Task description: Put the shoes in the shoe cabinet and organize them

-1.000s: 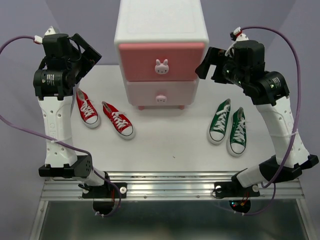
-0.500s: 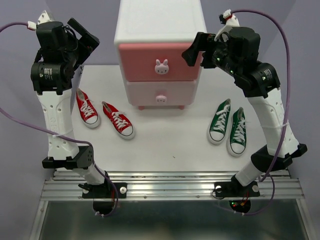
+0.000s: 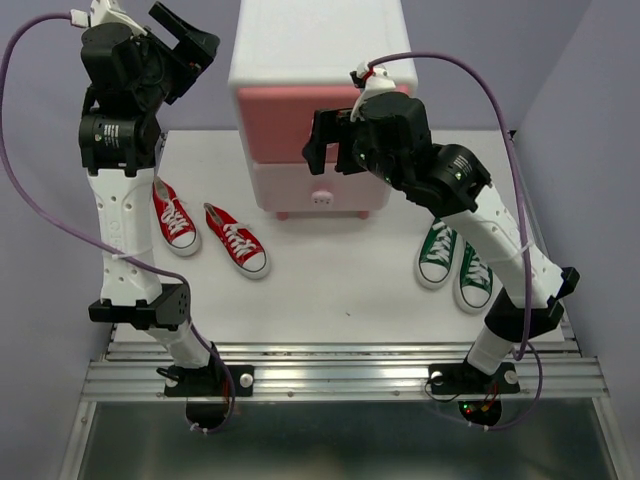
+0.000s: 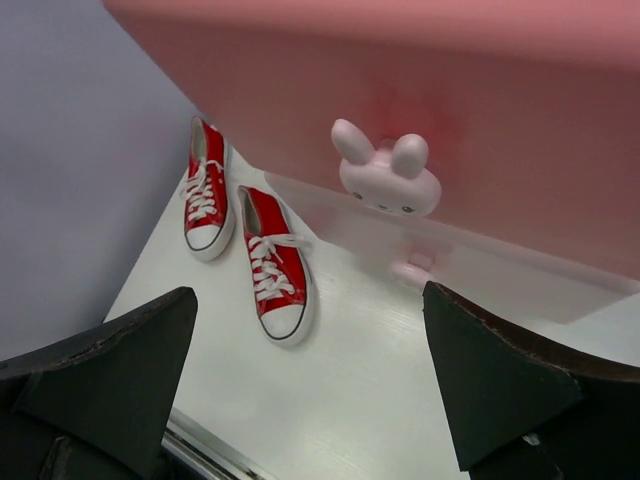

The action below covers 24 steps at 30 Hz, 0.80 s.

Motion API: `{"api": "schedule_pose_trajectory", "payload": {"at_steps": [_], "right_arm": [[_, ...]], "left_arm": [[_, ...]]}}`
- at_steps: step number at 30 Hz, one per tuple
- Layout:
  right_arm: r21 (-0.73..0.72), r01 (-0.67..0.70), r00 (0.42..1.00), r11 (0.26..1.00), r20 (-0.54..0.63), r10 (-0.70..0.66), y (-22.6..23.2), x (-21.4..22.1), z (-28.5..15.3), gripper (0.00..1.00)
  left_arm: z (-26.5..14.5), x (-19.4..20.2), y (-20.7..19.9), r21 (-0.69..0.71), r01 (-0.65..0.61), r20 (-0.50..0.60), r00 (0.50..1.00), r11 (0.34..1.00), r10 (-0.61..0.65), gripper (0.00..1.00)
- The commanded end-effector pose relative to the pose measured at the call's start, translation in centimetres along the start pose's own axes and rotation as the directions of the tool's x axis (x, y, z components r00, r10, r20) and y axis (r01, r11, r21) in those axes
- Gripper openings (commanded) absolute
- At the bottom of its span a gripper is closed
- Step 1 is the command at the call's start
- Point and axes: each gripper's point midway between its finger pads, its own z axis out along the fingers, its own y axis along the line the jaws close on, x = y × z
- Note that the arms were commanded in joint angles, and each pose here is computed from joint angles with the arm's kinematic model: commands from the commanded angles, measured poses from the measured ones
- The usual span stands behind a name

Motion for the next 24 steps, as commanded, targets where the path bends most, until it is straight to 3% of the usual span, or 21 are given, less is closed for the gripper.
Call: {"api": "schedule_pose_trajectory", "payload": {"at_steps": [1, 15, 24], "right_arm": [[0.156, -0.051, 0.997, 0.986, 0.069, 0.041, -2.2, -0.9, 0.2, 1.0], [0.231, -0.091, 0.995, 0.969, 0.068, 0.077, -2.4, 0.8, 3.0, 1.0], [0.305, -0.132, 0.983, 0.943, 0.161, 0.086, -3.2, -0.3, 4.9, 1.0]], "left_arm": [[0.5, 1.5, -3.0, 0.145, -0.062, -0.039, 0.997, 0.988, 0.069, 0.99], [4.4, 7.4, -2.6, 0.178, -0.068, -0.211, 0.972, 0.982, 0.105, 0.99], [5.0, 10.2, -0.3, 0.122, -0.106, -0.289, 0.948, 0.987, 0.138, 0.93]]}}
